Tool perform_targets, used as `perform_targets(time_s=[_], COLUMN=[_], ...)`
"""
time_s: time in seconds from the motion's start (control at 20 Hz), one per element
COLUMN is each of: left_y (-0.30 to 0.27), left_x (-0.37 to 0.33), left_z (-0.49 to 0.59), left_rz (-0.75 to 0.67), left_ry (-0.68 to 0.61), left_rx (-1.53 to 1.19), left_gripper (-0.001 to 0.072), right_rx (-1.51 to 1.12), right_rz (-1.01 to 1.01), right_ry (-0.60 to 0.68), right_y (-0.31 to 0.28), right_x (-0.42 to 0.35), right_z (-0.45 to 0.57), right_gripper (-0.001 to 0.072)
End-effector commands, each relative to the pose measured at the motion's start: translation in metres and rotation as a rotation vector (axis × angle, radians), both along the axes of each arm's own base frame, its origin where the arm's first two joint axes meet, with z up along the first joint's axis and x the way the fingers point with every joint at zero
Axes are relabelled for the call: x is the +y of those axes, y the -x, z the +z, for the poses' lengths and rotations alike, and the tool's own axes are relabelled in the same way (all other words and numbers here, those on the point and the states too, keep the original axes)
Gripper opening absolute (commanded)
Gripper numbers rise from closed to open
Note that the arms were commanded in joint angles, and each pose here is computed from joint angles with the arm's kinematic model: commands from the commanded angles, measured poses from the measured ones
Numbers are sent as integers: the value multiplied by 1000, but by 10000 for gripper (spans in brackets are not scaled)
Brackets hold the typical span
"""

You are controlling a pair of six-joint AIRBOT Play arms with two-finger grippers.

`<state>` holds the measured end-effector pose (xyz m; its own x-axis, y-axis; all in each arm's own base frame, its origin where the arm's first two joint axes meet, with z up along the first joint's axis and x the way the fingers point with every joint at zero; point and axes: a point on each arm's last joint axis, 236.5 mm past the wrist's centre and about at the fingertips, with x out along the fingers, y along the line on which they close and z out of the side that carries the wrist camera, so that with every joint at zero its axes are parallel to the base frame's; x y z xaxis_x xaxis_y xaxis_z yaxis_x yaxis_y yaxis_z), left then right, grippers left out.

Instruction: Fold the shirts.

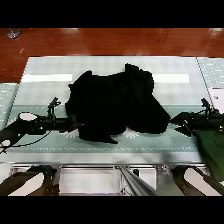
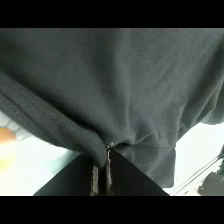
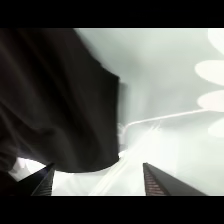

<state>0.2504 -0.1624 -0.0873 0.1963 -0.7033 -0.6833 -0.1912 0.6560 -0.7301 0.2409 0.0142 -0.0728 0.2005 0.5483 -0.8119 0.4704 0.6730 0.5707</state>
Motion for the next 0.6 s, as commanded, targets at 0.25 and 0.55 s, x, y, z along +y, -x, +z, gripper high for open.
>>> perform_targets(time_s=[0.25,0.55], left_y=[-3,-6], left_x=[-3,-5], left_z=[2,6], left_rz=[-9,8], left_ry=[2,20], left_rx=[-16,-17], left_gripper=[24,24], right_rx=[-9,-17], right_rz=[-117,74], right_ry=[-70,-35], right_y=[-45,-69], right_x=[-1,31], right_z=[-21,-22], right_gripper=[623,23])
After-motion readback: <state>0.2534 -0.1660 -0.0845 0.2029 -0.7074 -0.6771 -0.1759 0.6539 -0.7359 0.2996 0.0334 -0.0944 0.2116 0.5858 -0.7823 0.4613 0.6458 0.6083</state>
